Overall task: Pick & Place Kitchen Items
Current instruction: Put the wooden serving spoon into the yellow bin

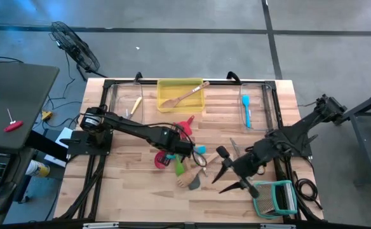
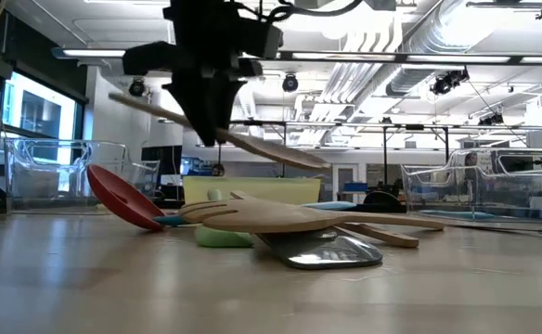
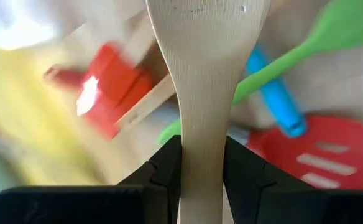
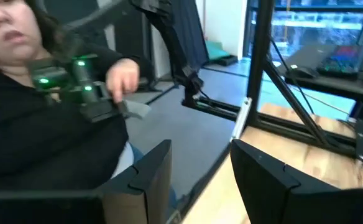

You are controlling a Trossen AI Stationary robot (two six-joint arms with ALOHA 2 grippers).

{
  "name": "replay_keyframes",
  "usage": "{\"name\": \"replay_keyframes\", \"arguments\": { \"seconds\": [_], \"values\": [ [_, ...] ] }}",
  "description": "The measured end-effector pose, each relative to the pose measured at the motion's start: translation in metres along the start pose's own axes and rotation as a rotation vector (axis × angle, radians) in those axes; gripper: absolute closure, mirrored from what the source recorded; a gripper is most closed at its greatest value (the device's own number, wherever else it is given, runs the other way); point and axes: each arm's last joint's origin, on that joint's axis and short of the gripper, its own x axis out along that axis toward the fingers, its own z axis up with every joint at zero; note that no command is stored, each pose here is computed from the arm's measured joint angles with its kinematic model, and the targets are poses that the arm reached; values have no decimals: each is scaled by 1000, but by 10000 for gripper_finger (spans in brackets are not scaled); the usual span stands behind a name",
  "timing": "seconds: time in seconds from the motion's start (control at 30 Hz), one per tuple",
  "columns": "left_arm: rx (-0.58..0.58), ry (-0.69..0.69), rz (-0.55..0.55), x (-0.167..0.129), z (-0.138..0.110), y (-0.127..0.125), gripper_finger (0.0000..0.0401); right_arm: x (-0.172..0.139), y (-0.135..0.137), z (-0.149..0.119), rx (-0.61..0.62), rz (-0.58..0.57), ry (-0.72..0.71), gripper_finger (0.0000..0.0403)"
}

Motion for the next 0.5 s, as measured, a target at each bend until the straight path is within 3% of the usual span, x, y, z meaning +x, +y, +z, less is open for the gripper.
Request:
{"name": "replay_keyframes", "arguments": {
  "seconds": [0.27, 0.5],
  "values": [
    [-143, 69, 218, -32, -3, 25, 316, -5, 27, 2, -17, 90, -3, 245],
    [-344, 36, 374, -62, -13, 92, 316, -5, 39, -3, -58, 70, 35, 245]
  ]
}}
